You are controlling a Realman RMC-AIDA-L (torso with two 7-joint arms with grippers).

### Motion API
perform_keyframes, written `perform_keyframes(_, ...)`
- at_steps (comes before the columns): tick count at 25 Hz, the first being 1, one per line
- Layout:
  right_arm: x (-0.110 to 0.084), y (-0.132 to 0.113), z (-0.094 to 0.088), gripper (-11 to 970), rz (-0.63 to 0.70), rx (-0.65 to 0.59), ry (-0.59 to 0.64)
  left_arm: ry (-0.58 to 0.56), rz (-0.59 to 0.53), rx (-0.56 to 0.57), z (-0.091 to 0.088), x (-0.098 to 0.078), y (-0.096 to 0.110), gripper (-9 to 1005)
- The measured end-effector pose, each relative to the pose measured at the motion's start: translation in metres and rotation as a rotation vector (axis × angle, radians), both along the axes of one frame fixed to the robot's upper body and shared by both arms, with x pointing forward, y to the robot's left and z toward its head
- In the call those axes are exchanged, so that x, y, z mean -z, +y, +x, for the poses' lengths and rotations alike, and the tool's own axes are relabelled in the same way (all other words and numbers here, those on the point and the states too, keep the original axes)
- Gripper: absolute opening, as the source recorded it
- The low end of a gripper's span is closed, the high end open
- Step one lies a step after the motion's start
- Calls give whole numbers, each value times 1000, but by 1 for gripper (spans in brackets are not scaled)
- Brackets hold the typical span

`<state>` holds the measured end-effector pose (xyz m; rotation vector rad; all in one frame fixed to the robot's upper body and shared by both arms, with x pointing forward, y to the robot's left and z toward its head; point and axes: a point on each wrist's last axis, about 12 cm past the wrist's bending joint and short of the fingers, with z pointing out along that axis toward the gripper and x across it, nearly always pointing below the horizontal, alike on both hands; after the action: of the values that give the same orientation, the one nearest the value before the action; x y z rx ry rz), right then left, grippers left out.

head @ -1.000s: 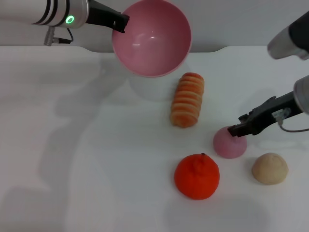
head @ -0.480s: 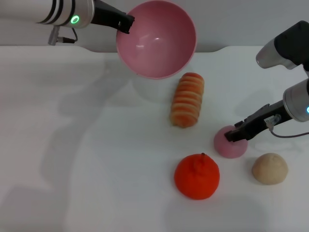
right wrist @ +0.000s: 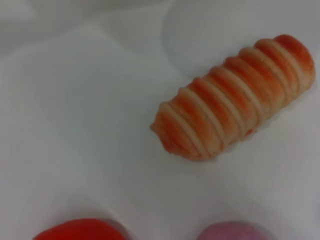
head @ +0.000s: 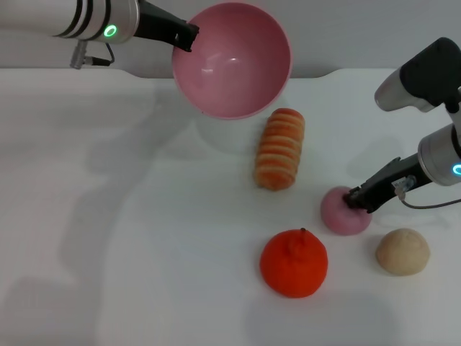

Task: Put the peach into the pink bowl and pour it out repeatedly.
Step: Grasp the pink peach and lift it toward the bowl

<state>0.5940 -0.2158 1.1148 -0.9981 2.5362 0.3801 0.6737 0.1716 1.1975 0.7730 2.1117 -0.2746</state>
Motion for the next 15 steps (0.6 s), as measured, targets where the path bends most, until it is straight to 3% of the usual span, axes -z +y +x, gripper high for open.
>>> perform_keyframes(5,0,0,0,36,-17,-8,-6,4,-1,-4,-1,1,2,45)
perform_keyframes(10,-11,1,0,24,-15,-18,-45,6,0,-3,-1,2,2,45)
perform_keyframes(15,-50,-4,-6,22,3,-6,-178,10,2,-1,-1,2,1,45)
